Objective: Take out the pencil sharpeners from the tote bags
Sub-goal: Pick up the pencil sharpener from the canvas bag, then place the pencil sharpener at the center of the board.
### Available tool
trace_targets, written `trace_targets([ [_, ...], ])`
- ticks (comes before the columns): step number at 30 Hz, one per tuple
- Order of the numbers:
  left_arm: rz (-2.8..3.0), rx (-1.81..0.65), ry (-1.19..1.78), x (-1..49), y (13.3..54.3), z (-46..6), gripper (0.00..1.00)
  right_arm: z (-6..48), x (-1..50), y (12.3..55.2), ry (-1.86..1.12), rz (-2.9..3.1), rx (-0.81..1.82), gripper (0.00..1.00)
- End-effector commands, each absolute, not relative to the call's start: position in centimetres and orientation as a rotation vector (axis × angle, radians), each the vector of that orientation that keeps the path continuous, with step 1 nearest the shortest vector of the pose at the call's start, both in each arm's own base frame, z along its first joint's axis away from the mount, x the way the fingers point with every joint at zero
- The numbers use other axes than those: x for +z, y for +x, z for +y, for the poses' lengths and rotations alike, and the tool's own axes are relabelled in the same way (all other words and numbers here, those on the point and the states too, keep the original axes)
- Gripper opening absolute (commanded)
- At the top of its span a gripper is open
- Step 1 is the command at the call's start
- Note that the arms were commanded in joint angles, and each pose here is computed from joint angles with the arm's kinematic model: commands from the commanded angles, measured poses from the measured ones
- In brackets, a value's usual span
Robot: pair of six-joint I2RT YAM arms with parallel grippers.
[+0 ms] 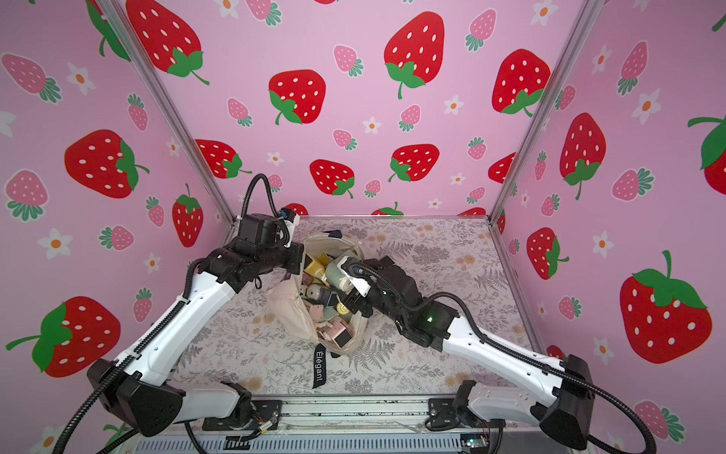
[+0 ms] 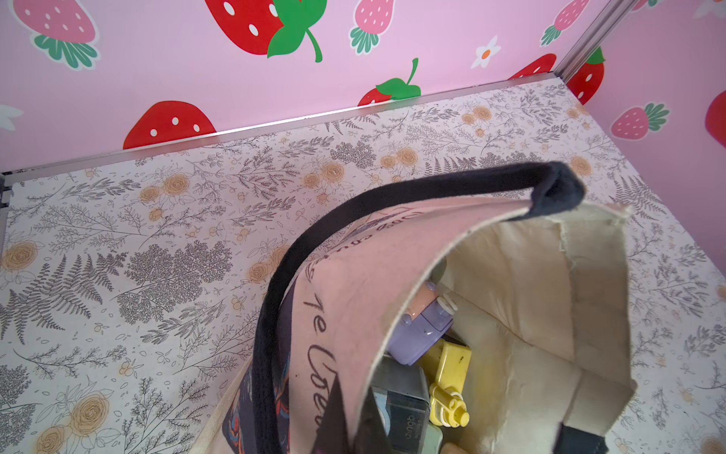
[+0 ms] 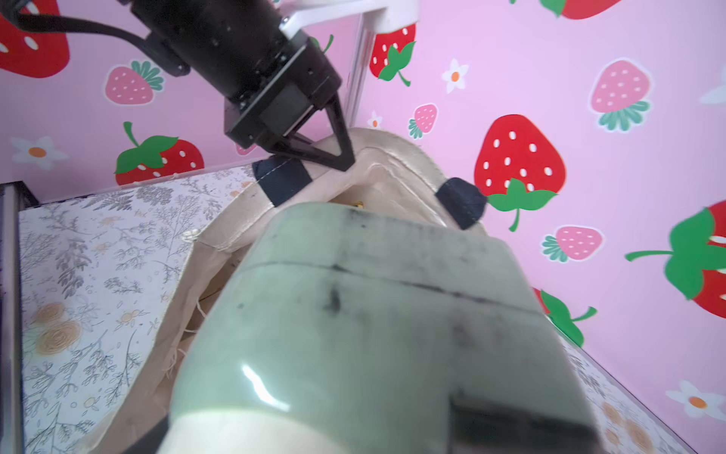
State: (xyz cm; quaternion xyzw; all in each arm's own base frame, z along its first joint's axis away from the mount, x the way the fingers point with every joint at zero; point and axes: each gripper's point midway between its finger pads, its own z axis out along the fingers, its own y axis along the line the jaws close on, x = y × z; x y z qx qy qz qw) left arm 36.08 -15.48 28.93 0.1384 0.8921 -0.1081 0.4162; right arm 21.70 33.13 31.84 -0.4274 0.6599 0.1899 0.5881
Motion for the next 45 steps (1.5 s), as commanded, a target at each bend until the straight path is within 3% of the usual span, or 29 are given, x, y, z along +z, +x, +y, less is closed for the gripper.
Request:
trace_targets([
  [1, 2.206, -0.243, 0.355, 30.1, 36.1, -15.0, 0.0, 29.0, 34.5, 24.1, -0.778, 1.535, 0.339, 0.49],
  [6, 2.207, -0.247, 0.353, 30.1, 36.1, -15.0, 0.0, 20.7, 33.7, 28.7, -0.381, 1.66, 0.214, 0.5],
  [12, 2.216, -0.247, 0.354, 29.8, 36.2, -15.1, 0.0, 13.9, 27.4, 33.4, -0.055, 1.834, 0.142, 0.49],
  [22, 2.215, -0.242, 0.348, 29.7, 36.3, -15.0, 0.0, 13.5, 17.5, 37.6, -0.065, 2.14, -0.048, 0.49],
  [30, 2.235, -0.191, 0.364, 28.6, 36.6, -15.5, 0.0, 13.9, 11.9, 39.1, -0.079, 2.294, -0.025, 0.49],
  [45, 2.265, -0.154, 0.417, 27.7, 35.2, -16.6, 0.0, 15.7, 6.6, 40.2, -0.095, 2.466, 0.112, 0.51],
])
